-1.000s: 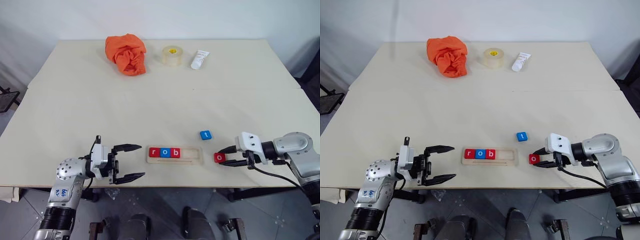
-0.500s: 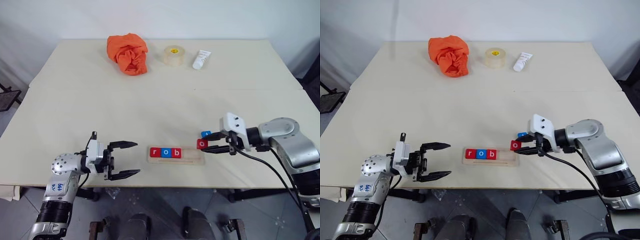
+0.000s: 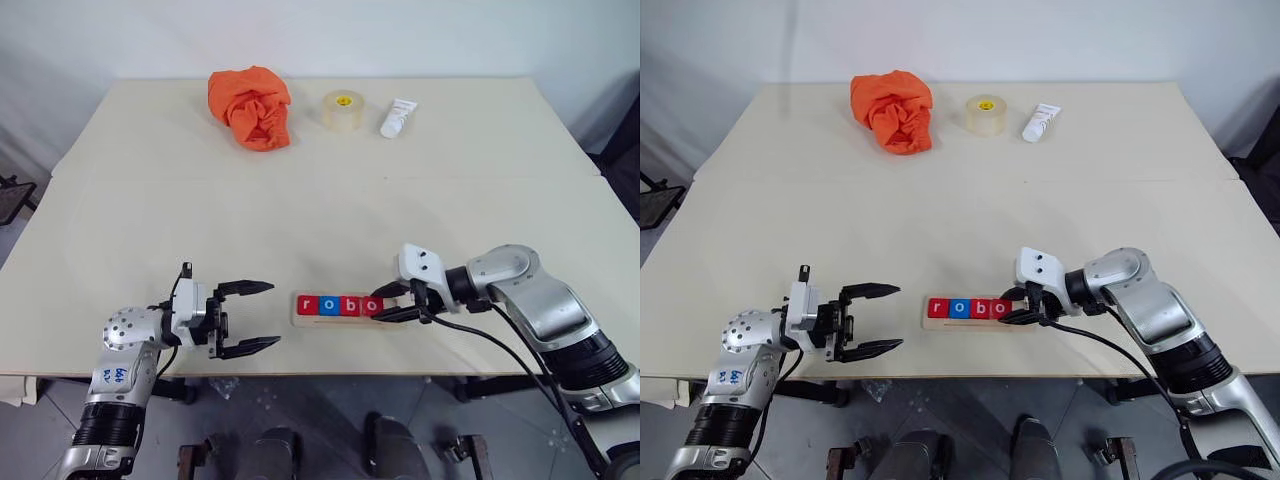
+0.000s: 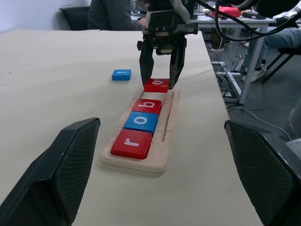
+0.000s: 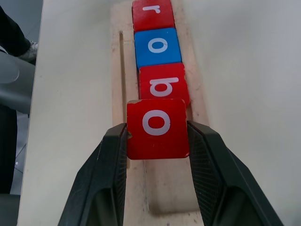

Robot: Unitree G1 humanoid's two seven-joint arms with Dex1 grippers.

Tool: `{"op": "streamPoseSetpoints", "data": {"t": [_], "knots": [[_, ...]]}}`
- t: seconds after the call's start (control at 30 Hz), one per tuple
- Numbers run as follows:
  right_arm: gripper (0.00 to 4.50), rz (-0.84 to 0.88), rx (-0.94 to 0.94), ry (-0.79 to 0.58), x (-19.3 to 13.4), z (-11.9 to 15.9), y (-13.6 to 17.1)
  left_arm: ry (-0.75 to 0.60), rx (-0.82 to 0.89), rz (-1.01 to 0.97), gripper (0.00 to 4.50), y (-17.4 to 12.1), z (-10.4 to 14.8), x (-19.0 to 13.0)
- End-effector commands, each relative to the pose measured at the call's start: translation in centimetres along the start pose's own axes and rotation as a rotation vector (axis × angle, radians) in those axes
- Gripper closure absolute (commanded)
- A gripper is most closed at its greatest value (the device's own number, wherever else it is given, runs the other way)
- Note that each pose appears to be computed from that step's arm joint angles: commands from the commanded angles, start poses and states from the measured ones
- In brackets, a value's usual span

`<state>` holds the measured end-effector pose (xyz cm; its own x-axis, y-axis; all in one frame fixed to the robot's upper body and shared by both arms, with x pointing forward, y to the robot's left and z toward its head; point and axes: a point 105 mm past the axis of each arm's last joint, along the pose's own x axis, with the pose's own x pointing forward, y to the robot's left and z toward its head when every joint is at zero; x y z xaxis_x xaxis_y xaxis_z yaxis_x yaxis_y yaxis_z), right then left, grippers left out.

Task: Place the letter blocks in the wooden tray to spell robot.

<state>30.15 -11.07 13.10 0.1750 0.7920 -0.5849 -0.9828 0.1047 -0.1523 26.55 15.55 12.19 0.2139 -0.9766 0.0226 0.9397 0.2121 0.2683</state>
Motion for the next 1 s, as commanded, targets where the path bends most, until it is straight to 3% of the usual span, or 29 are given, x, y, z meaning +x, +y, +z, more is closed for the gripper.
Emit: {"op": "streamPoseSetpoints", "data": {"t": [0.03,0.27,0.57,0.83,1.0], "knots": [[3.06,-0.011,-0.04,-0.002,0.1,0.6,-0.4,-0.03,0.041,0.01,0.0,-0.1,1.0,0.0],[3.06,-0.013,-0.051,0.016,0.2,0.3,-0.8,-0.03,0.043,0.018,0.0,0.0,1.0,0.0],[0.04,0.013,-0.083,-0.033,-0.3,2.1,0.0,-0.032,0.043,0.021,0.0,0.0,0.9,-0.1],[0.04,-0.014,-0.072,-0.071,-1.4,2.4,0.4,-0.038,0.045,0.018,0.0,0.0,0.8,0.1],[0.04,-0.197,0.026,-0.12,-4.2,0.3,-1.2,-0.038,0.043,0.017,0.0,-0.1,0.7,0.1]]}}
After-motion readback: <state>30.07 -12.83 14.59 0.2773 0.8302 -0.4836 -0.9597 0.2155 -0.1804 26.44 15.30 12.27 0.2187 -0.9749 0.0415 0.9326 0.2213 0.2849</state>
